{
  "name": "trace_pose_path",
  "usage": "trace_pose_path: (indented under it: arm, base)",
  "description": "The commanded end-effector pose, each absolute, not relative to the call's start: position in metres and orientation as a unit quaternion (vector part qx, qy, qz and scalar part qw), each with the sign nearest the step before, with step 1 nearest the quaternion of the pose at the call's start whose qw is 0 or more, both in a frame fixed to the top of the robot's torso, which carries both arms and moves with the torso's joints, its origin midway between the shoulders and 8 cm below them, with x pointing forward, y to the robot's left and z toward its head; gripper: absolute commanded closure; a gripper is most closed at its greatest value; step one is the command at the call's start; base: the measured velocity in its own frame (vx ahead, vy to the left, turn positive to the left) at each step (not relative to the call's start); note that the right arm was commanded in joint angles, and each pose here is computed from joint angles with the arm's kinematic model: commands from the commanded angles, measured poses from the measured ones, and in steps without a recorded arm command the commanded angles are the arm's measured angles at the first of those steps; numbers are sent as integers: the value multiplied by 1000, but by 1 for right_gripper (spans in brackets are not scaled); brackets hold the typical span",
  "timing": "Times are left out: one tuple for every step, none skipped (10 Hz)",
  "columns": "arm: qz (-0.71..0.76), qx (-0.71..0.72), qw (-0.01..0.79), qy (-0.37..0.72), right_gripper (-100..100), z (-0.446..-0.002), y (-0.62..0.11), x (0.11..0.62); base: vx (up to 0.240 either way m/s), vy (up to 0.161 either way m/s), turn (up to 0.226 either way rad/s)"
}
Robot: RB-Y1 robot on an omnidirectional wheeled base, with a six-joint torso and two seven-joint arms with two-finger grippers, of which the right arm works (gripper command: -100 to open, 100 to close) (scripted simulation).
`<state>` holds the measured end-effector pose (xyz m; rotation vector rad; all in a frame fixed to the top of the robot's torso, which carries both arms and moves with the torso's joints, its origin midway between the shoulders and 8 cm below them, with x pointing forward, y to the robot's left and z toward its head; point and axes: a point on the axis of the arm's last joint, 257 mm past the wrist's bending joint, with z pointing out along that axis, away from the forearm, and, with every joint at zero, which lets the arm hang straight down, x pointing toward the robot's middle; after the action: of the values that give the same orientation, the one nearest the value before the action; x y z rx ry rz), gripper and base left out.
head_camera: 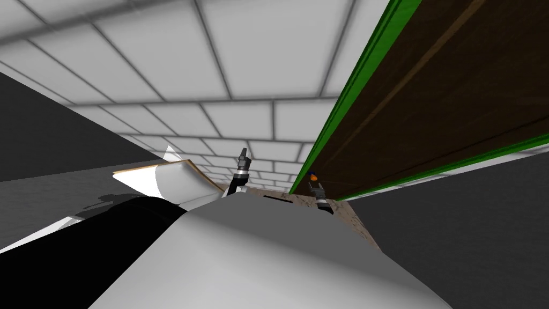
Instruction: Pull the door open
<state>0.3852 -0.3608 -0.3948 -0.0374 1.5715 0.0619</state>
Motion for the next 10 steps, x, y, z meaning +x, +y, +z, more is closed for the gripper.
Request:
trace_pose_path:
  arm:
    - [18,-7,707,707,-100,-393,-380,377]
    - [11,0,708,706,-100,-393,-395,370]
    - [7,3,708,706,-100,-392,-401,367]
    - [10,1,707,707,-100,-391,-398,371]
    - [10,1,707,707,100,-391,-398,371]
    - [10,1,707,707,100,-391,-398,371]
    - [10,1,707,707,100,-391,-398,371]
    - [10,1,707,707,100,-391,-398,371]
    - [10,1,707,707,100,-391,-398,371]
    - [10,1,707,707,100,-391,-398,371]
  base:
    - [214,19,185]
    - [219,25,202]
    - [199,8,108]
    - [83,-4,14]
    - [-7,-3,-19]
    - [-27,-7,1]
    - [-25,-3,11]
    - [-17,-1,-2]
    - [-9,0,-6]
    - [0,0,0]
